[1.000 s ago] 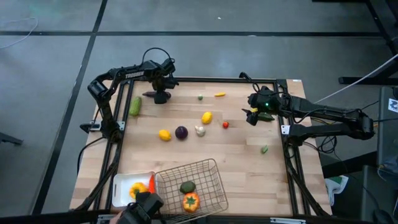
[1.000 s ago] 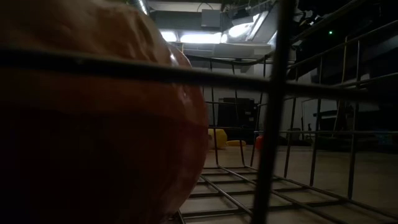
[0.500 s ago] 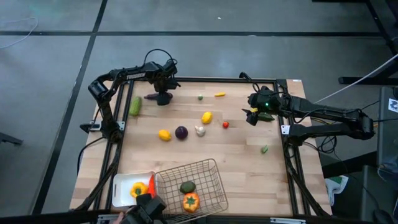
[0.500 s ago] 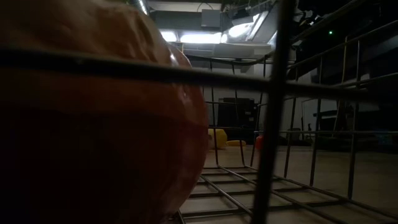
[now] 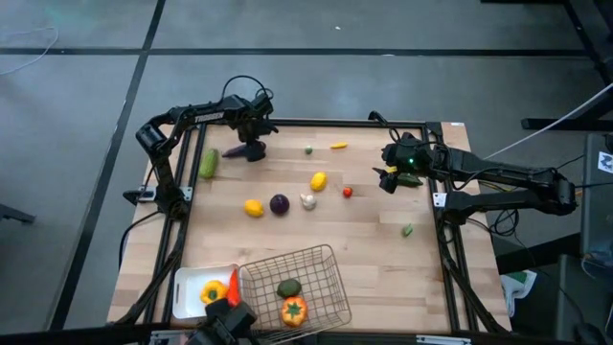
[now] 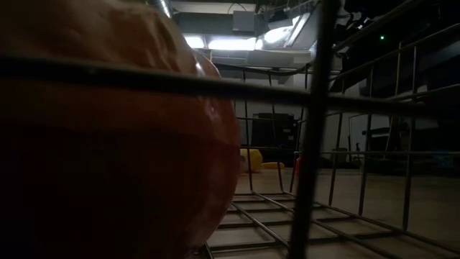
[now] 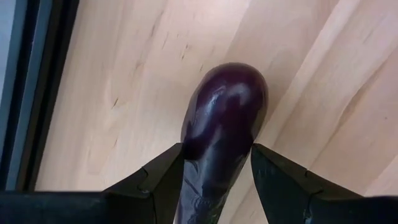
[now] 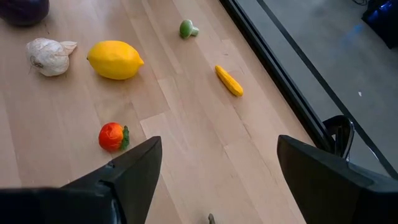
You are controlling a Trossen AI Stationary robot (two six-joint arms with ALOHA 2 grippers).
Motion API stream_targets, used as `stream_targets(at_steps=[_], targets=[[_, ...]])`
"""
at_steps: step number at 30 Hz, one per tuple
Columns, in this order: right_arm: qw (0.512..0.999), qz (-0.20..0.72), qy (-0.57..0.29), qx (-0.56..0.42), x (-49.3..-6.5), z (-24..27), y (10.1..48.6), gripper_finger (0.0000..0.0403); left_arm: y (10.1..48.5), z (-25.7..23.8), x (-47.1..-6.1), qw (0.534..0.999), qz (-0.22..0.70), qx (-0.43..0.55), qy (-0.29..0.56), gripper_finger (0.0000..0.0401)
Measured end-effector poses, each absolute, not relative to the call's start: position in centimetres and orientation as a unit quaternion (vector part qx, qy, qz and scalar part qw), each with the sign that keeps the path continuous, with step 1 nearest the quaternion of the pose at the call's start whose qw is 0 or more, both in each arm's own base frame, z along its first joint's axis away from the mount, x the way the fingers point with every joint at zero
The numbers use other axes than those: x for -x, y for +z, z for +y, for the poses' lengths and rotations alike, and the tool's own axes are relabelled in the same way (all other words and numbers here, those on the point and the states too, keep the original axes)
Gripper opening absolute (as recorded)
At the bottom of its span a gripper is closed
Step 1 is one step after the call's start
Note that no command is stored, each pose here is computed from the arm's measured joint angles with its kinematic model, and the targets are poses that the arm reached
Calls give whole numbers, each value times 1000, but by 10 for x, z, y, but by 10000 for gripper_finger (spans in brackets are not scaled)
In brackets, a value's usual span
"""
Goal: Sort produce into baskets
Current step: Put the black eggplant into the white bin
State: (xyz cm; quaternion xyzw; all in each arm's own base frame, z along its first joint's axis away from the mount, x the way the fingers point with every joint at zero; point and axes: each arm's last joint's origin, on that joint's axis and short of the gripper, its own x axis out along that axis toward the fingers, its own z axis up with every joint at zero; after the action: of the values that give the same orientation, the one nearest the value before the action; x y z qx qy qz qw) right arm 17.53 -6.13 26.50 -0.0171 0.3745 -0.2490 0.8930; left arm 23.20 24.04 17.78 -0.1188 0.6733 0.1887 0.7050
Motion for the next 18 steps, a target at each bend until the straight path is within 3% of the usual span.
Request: stream_targets(at_steps=[18], targets=[[892,376,-249,17,-175,-61,265,314,178,220,-254,709,653,152,218,182]])
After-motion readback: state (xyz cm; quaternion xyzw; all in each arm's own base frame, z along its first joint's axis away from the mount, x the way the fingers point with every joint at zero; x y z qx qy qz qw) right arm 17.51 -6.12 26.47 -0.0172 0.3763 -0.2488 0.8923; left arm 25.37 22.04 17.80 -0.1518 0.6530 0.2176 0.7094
